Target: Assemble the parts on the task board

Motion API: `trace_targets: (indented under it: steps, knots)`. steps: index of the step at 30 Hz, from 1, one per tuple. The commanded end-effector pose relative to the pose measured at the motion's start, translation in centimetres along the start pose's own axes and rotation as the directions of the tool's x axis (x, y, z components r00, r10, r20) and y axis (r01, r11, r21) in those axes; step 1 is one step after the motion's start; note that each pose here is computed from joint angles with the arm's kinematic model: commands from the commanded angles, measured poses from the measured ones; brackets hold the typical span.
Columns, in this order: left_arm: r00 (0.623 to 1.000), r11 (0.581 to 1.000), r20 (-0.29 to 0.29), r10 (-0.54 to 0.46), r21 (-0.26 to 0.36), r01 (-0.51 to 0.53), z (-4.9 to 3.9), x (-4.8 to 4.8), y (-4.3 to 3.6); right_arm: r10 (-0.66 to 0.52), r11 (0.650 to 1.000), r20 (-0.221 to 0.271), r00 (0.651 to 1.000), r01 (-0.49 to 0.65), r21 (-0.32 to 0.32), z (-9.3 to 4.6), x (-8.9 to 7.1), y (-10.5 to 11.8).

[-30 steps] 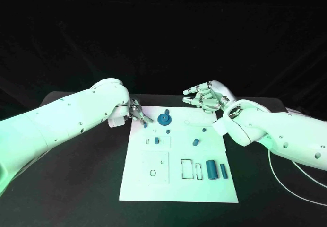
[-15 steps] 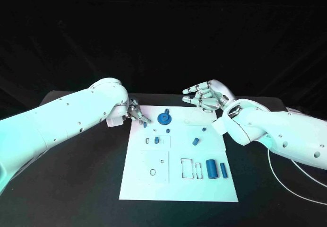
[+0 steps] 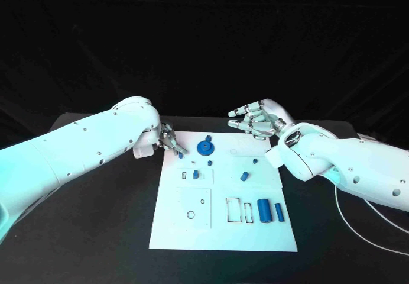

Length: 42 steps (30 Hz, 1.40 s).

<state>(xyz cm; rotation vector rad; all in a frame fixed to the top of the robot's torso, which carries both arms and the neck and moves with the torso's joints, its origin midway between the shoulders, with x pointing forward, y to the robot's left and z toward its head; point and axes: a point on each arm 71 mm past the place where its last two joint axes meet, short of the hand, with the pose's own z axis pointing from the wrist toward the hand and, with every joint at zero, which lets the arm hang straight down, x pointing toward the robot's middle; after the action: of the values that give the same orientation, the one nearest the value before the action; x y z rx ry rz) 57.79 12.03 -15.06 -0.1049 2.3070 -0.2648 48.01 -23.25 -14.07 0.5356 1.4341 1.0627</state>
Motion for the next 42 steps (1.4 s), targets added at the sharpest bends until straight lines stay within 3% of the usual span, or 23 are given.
trace_targets:
  steps: [1, 42]
  knots:
    - [1.0, 1.0, -0.018, 0.015, 0.001, -0.015, 0.06, 0.21, -0.21, -0.006, 1.0, -0.017, 1.0, 0.006, -0.009, -0.02, 0.21, 0.11]
    - [0.998, 1.0, -0.062, -0.014, 0.012, 0.015, 0.42, 0.68, 0.21, -0.002, 1.0, -0.027, 1.0, 0.002, -0.011, -0.12, 0.27, 0.18]
